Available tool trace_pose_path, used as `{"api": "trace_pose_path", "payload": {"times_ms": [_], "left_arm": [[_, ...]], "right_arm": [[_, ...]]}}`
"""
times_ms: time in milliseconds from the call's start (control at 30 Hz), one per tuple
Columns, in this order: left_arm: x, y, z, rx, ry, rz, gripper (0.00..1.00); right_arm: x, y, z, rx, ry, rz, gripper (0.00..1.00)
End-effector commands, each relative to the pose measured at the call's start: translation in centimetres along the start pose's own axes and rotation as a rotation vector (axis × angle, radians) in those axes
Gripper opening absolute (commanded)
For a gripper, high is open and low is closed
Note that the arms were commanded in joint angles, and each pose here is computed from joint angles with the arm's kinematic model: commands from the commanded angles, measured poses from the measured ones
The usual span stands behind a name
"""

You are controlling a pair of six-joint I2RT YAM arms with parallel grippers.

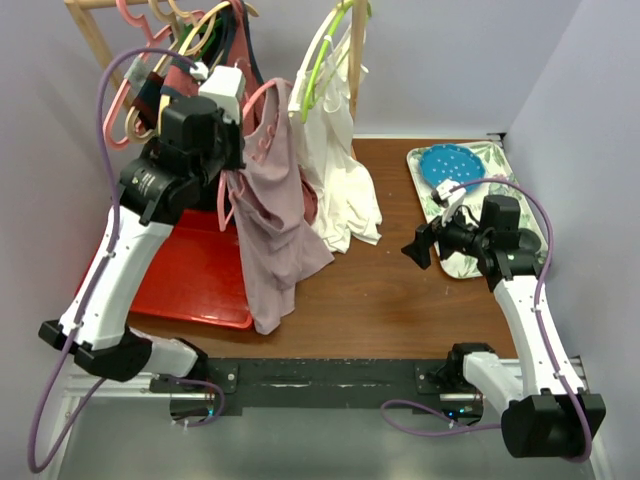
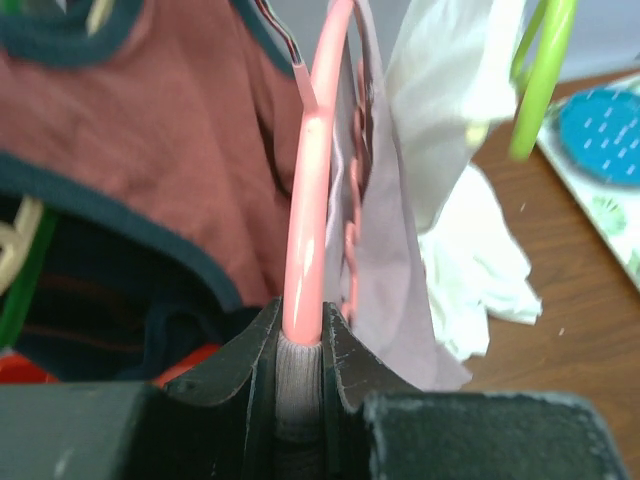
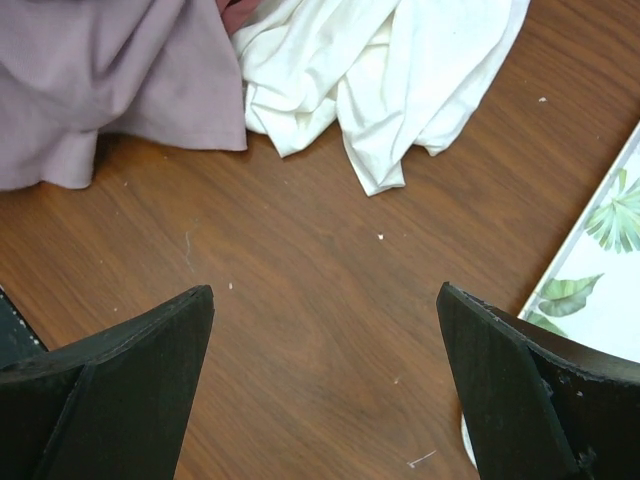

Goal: Place the tank top on the hanger

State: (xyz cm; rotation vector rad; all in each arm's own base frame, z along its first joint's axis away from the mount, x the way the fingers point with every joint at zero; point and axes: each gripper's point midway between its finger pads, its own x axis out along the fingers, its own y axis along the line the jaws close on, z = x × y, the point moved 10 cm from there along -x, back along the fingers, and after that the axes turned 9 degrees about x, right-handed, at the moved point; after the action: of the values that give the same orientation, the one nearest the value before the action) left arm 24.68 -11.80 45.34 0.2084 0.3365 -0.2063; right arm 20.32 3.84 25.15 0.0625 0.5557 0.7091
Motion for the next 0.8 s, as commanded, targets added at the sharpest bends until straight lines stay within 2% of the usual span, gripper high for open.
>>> {"api": "trace_pose_path", "payload": {"times_ms": [0,267,500,767], "left_arm": [[-0.6,2.0,7.0,-0.065,-0.327,-0.001,0.0],[3.9,3.3,9.9,-0.134,-0.427,-0.036,0.0],[4.6,3.4,12.7,-0.124,-0.583,-0.066,0.0],[6.5,3.9,13.6,-0.145,-0.633,-0.049,0.0]], "right_arm": [[-0.1,0.3,0.4,-0.014,-0.035,0.032,0.99],[-0.2,0.5,0.3,-0.013,-0.037,0.039,0.98],[-0.2,0.6,0.2,-0.008,-0.033,0.052,0.99],[-0.2,0.7,0.2,-0.004,-0.027,0.064,0.98]]}}
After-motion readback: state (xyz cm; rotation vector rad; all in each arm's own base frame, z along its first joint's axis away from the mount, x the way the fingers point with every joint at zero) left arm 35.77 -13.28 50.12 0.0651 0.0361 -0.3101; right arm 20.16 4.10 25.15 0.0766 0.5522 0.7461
